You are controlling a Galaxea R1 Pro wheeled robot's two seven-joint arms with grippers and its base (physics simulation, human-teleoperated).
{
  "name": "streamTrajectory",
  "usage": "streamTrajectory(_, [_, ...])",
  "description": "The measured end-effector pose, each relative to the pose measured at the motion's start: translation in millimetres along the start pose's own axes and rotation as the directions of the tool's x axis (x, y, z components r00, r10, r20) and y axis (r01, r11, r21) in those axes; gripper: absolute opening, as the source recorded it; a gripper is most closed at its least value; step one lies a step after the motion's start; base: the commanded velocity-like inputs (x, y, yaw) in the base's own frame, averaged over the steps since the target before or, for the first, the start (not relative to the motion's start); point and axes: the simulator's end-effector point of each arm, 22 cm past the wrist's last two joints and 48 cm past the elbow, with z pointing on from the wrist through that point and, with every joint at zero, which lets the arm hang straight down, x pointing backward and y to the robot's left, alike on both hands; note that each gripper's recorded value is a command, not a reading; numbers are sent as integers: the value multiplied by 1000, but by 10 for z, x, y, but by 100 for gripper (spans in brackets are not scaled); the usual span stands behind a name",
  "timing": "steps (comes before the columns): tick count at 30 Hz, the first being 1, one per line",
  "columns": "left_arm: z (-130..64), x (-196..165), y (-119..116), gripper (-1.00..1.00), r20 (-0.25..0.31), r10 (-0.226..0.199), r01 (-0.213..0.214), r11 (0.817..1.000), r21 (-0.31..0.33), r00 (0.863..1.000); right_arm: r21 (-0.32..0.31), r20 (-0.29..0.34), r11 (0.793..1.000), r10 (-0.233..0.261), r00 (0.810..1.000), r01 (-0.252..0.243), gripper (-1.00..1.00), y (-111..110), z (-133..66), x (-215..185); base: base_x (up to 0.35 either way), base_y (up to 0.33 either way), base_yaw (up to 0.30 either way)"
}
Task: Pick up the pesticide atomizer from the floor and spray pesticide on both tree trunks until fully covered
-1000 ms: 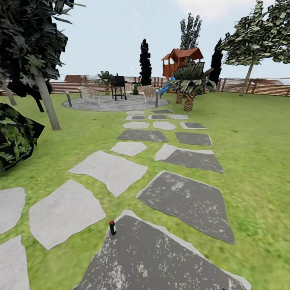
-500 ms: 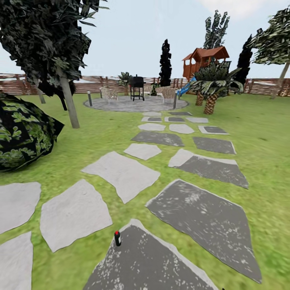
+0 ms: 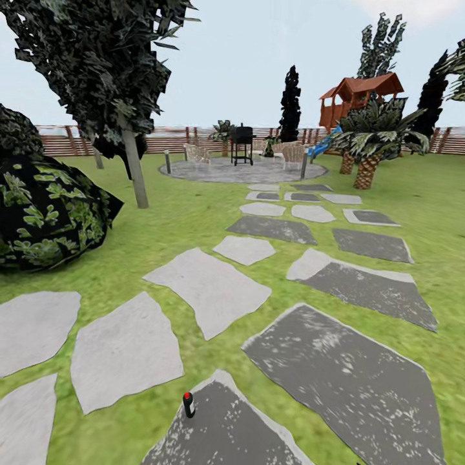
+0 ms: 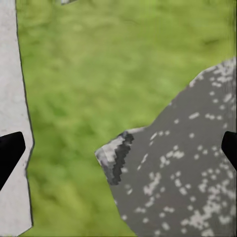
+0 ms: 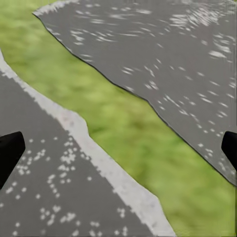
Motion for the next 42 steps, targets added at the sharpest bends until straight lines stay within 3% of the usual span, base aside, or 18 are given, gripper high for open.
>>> streamTrajectory(5, [-72,227,85,100,-26,-9,9,1000,-21,1000,-19,-26,1000,9,1000,-9,100,145,-116,200,0,0,0])
streamTrajectory(8, [-127,401,148,100,-50,-6,5,1000,-28,999,-24,-72,1000,14,997,-16,100,194,-212,404,4,0,0])
streamTrajectory(14, [-261,737,193,100,-99,4,-7,1000,-30,995,-25,-86,999,22,996,-25,100,240,-146,393,179,-33,0])
streamTrajectory(23, [-255,608,43,100,-69,-4,4,1000,-8,998,-14,-99,999,28,995,-30,100,216,-158,442,300,-162,0])
streamTrajectory(31, [-142,145,-338,100,5,43,-43,997,62,999,-15,-53,1000,27,998,-28,100,202,-72,227,305,-173,0])
streamTrajectory(32, [-115,-477,-640,100,138,85,-102,987,120,987,-15,27,1000,27,999,-26,100,192,32,-135,296,-163,0])
streamTrajectory(33, [16,-1523,-847,100,281,39,-78,988,131,959,-14,193,1000,26,981,-24,100,171,152,-915,280,-146,0])
streamTrajectory(34, [55,-2306,-967,100,373,6,-61,989,137,928,-14,320,1000,25,947,-22,100,154,156,-1537,208,-99,0])
streamTrajectory(35, [59,-2436,-993,100,383,3,-61,989,138,924,-13,318,1000,25,948,-22,100,151,172,-1571,133,-64,0])
streamTrajectory(36, [63,-2130,-955,100,343,18,-69,988,136,939,-13,329,1000,25,944,-22,100,147,196,-1696,85,-41,0])
streamTrajectory(42, [56,-2266,-974,100,360,14,-68,988,137,933,-7,321,1000,26,947,-25,100,105,434,-2240,29,-14,0])
